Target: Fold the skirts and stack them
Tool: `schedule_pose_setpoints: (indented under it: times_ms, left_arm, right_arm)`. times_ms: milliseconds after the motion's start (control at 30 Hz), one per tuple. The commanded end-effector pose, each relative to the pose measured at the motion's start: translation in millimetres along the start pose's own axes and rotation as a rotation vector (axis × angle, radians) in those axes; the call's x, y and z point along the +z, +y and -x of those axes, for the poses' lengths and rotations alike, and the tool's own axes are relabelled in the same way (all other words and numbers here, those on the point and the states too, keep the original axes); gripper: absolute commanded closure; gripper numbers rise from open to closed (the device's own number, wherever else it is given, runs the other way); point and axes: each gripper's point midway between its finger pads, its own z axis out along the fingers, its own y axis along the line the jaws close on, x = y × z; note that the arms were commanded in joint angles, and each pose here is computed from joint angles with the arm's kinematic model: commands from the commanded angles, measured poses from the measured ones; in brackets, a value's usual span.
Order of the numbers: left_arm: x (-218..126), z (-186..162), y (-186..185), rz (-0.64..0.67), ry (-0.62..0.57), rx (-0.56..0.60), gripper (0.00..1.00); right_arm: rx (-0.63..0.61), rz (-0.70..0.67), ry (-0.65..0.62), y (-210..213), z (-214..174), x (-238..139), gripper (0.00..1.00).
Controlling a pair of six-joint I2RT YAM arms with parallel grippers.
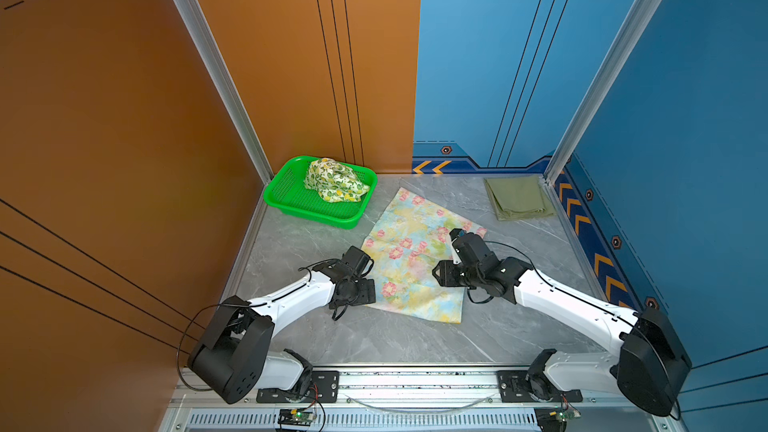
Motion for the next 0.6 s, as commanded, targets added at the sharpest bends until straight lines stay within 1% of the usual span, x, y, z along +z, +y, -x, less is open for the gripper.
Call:
schedule_pose_setpoints:
  times_ms: [0, 133, 300, 467, 567]
  left_arm:
    - [0.1, -2.8, 2.9, -0.008, 0.007, 0.009, 0.09]
    - [0.7, -2.7, 2.0, -0.014, 0.007, 0.013, 0.09]
    - [0.0, -1.9, 3.6, -0.012, 0.000, 0.015, 0.09]
    - [2.7, -1.1, 3.7, -0.017, 0.002, 0.009, 0.09]
    - [3.4, -0.8, 3.4, -0.017, 0.005, 0.011, 0.09]
  right_arm:
    - [0.004, -0.120, 0.093, -22.8, -41.9, 12.9, 0.52]
    - [-0.014, -0.168, 0.135, -34.0, -74.3, 22.2, 0.59]
    - [-0.006, -0.217, 0.177, -52.7, -106.9, 13.8, 0.62]
    - [0.013, -0.251, 0.193, -70.6, -122.0, -6.0, 0.63]
    - [0.018, -0.249, 0.159, -72.5, -115.6, -22.8, 0.63]
